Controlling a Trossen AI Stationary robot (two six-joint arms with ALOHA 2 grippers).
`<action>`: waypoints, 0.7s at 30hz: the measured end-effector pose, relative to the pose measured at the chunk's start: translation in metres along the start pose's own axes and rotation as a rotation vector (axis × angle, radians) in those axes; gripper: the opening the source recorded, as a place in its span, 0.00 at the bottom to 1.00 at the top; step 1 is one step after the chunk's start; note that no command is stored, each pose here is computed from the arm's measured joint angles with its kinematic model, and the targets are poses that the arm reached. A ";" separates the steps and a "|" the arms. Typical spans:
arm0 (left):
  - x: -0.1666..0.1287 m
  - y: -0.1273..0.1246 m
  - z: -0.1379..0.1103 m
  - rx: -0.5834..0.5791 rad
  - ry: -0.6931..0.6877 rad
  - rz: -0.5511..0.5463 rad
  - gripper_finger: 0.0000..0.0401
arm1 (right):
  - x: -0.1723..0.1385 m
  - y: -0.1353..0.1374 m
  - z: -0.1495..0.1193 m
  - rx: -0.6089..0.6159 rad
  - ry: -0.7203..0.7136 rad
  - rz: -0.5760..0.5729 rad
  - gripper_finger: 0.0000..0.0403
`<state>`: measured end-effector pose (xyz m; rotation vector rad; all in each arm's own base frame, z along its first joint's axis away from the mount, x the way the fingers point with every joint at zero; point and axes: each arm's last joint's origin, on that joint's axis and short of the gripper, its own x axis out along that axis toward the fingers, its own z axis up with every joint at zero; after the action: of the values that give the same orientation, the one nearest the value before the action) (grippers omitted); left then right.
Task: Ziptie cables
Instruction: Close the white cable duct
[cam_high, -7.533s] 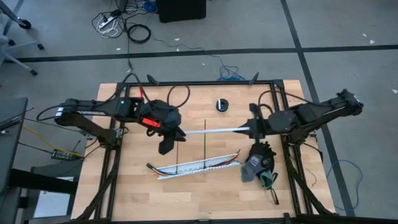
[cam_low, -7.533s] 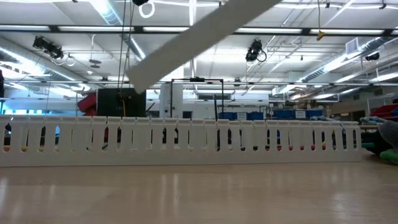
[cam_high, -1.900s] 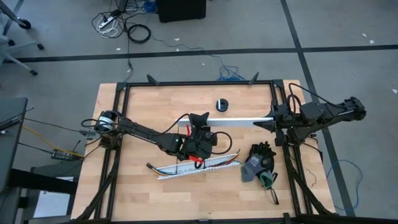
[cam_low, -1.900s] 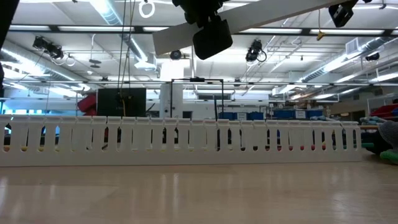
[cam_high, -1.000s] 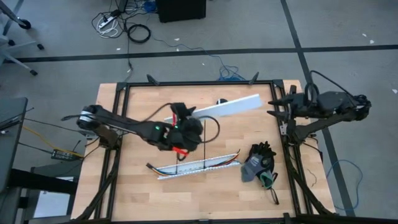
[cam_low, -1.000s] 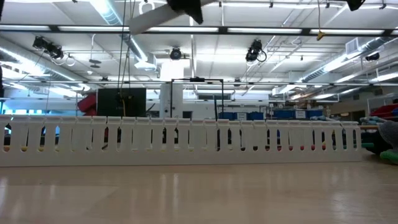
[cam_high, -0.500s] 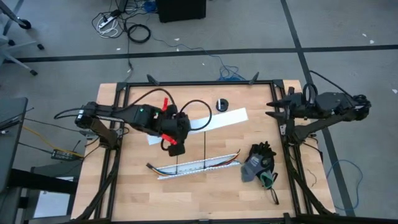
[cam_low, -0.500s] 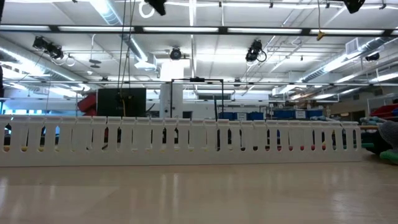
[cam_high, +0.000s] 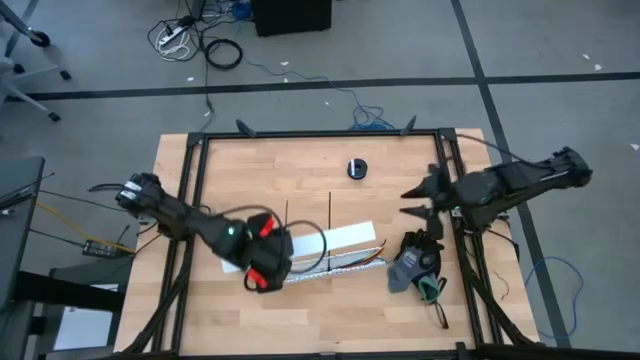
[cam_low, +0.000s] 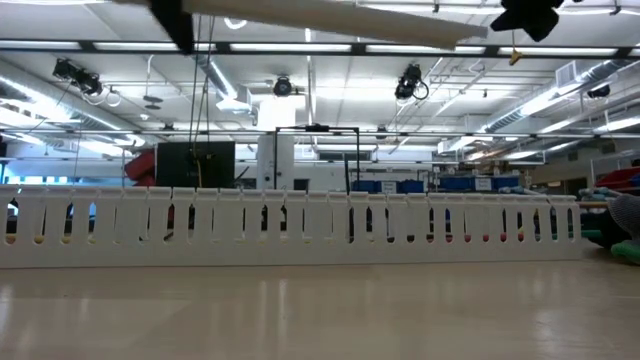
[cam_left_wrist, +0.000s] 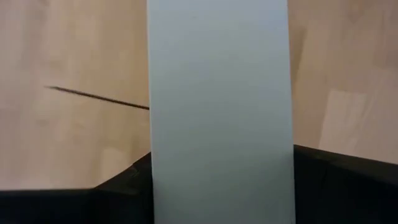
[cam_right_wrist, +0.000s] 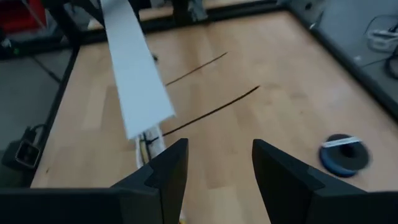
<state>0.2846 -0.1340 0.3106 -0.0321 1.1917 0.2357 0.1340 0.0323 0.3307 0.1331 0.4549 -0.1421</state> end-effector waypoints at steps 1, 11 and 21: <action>0.006 -0.005 -0.004 -0.002 -0.004 -0.008 0.52 | 0.007 0.005 0.000 -0.008 0.014 0.009 0.43; 0.071 -0.027 -0.042 -0.030 -0.003 -0.088 0.52 | 0.052 0.042 -0.005 -0.073 0.101 0.094 0.42; 0.090 -0.032 -0.053 -0.001 -0.042 -0.135 0.52 | 0.061 0.049 -0.008 -0.040 0.123 0.094 0.41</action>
<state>0.2734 -0.1579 0.2043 -0.1077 1.1431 0.1176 0.1926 0.0747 0.3012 0.1245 0.5727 -0.0330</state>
